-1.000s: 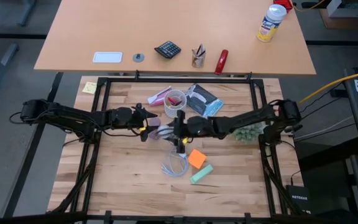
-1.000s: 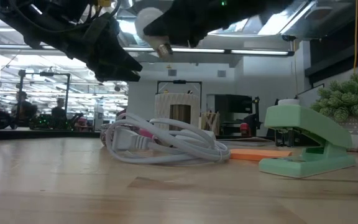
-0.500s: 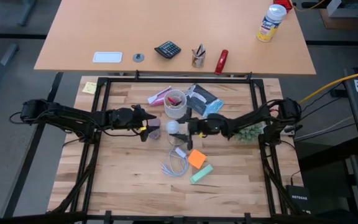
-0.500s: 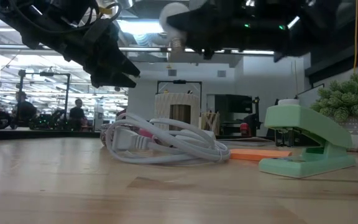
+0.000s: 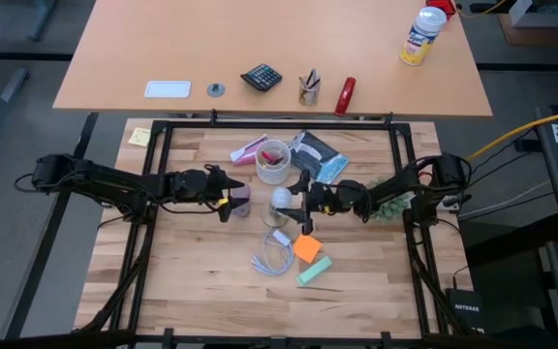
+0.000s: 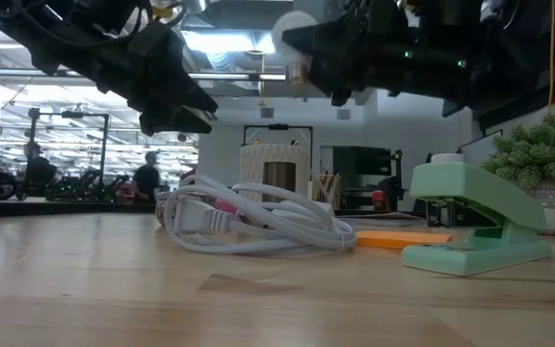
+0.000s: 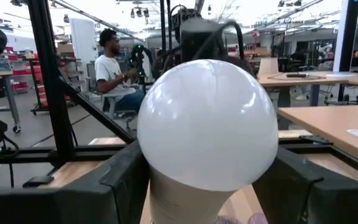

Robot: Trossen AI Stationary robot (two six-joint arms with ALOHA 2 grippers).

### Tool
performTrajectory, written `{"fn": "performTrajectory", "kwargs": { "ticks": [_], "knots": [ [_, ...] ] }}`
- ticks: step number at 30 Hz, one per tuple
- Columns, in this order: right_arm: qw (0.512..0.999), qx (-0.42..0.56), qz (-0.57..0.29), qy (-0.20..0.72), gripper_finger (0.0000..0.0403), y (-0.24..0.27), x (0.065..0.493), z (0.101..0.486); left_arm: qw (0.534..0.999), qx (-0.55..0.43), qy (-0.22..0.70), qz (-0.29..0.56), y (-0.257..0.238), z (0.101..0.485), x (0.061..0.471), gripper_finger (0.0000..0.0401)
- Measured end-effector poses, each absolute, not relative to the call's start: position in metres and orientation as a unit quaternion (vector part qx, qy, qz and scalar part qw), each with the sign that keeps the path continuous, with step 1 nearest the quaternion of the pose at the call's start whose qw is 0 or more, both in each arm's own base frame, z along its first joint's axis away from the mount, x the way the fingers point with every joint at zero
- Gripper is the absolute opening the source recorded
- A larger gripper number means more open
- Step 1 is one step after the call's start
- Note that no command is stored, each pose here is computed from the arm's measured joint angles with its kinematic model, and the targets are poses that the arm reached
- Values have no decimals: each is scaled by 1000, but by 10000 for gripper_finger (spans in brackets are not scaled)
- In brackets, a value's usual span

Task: Screw lightbulb
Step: Insert the lightbulb into the lamp

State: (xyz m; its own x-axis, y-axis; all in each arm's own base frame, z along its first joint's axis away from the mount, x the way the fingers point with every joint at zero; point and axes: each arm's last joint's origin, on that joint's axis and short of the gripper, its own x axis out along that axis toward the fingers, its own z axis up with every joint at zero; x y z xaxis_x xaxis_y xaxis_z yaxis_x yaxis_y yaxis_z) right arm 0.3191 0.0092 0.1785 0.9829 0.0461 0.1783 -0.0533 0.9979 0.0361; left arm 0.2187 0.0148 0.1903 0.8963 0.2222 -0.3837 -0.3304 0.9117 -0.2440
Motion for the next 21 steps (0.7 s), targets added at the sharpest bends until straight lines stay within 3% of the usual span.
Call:
{"fn": "performTrajectory", "kwargs": {
  "ticks": [21],
  "knots": [
    [997, 6, -52, -61, 243, 5, 335, 120, 975, -154, 98, 124, 12, 206, 224, 274]
  ]
}}
